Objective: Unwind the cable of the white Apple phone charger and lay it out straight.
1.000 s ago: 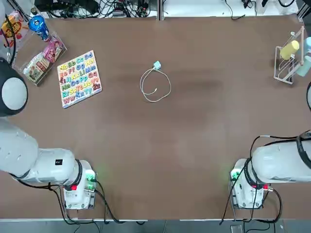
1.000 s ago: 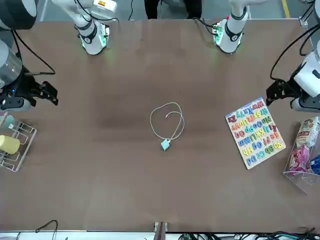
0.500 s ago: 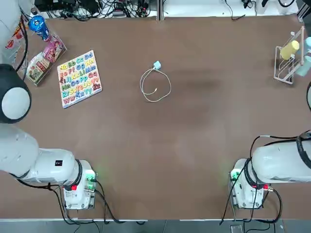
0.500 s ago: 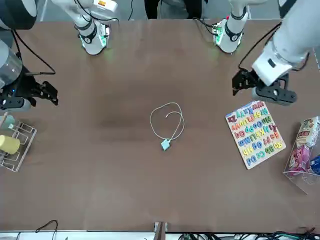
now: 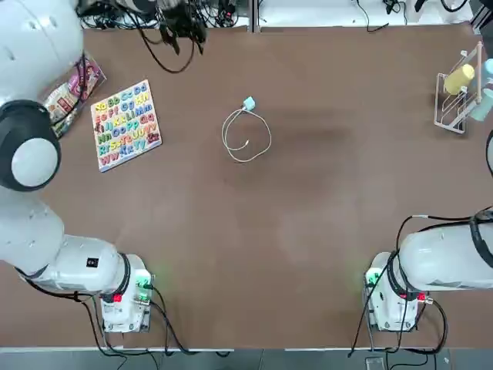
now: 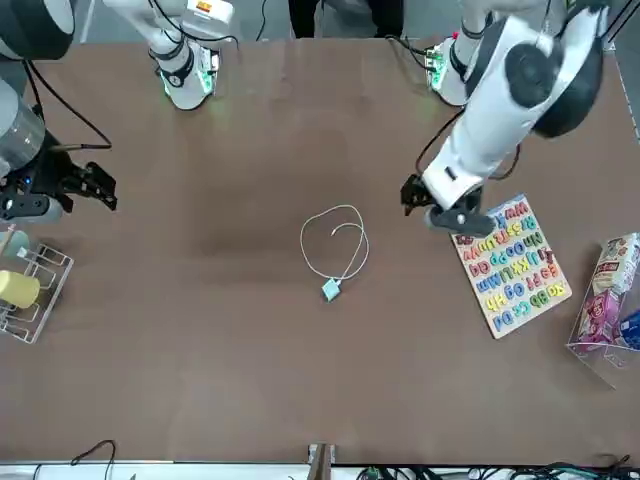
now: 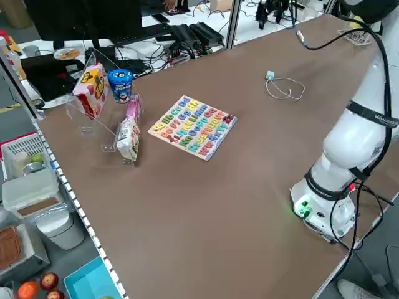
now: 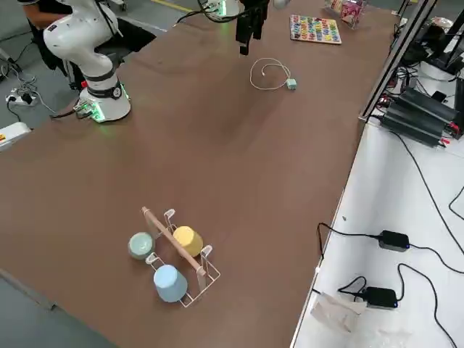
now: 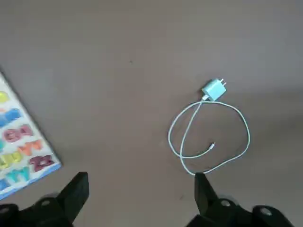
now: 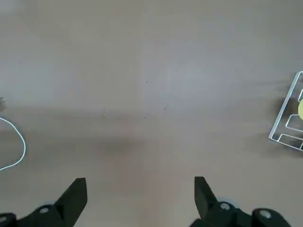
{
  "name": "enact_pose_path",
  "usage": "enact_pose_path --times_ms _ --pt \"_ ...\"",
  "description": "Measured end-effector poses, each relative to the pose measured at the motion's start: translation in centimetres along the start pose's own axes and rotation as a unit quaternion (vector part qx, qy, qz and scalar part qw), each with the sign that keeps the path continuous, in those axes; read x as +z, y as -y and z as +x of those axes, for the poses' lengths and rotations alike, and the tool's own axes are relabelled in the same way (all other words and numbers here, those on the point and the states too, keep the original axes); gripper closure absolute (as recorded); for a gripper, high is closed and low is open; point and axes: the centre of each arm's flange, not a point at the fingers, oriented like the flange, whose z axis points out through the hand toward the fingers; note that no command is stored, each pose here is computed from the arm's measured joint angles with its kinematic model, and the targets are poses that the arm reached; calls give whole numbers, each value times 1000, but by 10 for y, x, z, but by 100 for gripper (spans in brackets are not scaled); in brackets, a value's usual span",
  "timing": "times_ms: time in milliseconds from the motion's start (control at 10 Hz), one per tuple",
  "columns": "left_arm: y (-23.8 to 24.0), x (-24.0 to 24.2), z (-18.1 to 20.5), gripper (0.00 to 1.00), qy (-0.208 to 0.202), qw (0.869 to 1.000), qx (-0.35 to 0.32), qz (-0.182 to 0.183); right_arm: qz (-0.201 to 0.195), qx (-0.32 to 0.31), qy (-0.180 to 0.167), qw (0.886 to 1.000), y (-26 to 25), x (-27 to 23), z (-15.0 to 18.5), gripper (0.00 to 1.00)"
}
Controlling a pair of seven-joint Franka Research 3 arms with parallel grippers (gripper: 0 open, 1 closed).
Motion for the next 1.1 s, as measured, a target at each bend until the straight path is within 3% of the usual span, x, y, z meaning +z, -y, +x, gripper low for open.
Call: enact_pose_path --times_ms 500,700,900,1100 --pt "-47 122 12 16 5 998 55 9 0 8 0 1000 0 1 0 0" --pt "-54 170 15 28 4 997 72 12 0 43 1 999 0 4 1 0" --pt "-57 205 13 30 5 996 83 40 1 84 8 996 5 15 4 0" --pt "-60 232 12 33 -2 996 82 41 0 137 17 990 14 26 8 0"
